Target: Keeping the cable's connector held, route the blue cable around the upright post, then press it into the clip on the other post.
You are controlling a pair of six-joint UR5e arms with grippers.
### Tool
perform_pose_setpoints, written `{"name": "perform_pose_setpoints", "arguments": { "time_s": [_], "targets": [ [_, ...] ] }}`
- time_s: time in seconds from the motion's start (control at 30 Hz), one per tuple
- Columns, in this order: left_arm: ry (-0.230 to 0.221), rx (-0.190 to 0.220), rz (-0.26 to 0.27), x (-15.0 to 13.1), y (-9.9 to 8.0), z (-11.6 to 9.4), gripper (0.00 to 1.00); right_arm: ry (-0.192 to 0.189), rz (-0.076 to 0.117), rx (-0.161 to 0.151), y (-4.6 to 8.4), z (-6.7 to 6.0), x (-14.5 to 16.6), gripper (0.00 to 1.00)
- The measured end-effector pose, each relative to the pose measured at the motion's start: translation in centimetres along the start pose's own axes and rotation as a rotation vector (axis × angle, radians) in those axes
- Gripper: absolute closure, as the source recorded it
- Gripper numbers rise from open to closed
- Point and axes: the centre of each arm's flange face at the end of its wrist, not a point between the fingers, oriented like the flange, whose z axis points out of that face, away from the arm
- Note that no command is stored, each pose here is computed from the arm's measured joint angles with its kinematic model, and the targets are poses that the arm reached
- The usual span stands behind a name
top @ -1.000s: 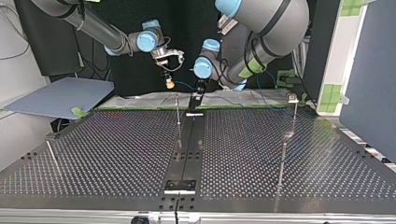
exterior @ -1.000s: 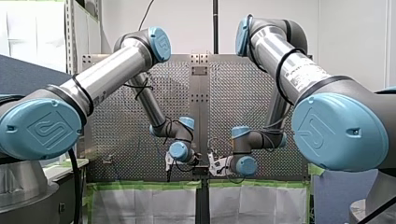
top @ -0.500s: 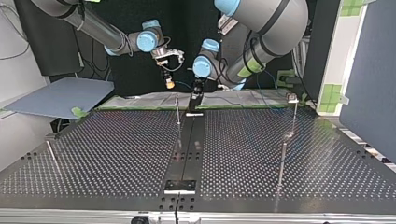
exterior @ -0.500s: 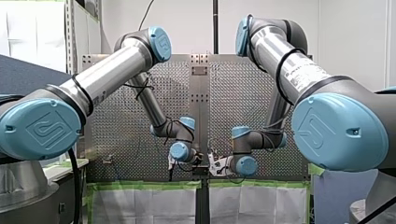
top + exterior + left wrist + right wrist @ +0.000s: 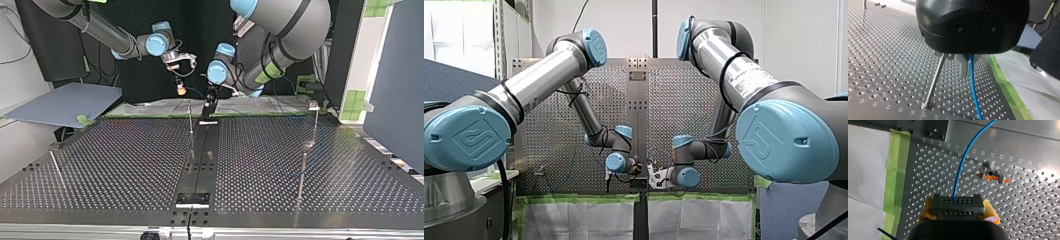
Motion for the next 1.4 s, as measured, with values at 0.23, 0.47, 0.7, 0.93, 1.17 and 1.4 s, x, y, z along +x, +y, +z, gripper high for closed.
{"name": "perform_pose_setpoints", "arguments": {
  "time_s": [0.23,0.47,0.7,0.93,1.17,1.4],
  "targets": [
    [0.000,0.000,0.042,0.0,-0.1,0.0,1.00,-0.002,0.000,-0.002,0.1,0.0,-0.1,1.00],
    [-0.001,-0.023,0.083,0.0,-0.1,-0.1,1.00,-0.003,0.002,-0.011,0.5,0.1,-0.1,1.00],
    [-0.005,-0.050,0.117,0.0,-0.1,-0.3,1.00,-0.005,0.008,-0.030,1.3,0.2,-0.2,1.00],
    [-0.015,-0.043,0.137,0.0,-0.5,-0.3,1.00,-0.007,0.013,-0.049,2.4,0.4,-0.3,1.00],
    [-0.022,-0.033,0.167,0.0,-1.2,-0.5,1.00,-0.006,0.012,-0.065,3.5,0.6,-0.4,1.00],
    [-0.039,-0.032,0.181,-0.1,-1.5,-0.4,1.00,-0.006,-0.001,-0.078,4.7,1.0,-0.4,1.00]
  ]
}}
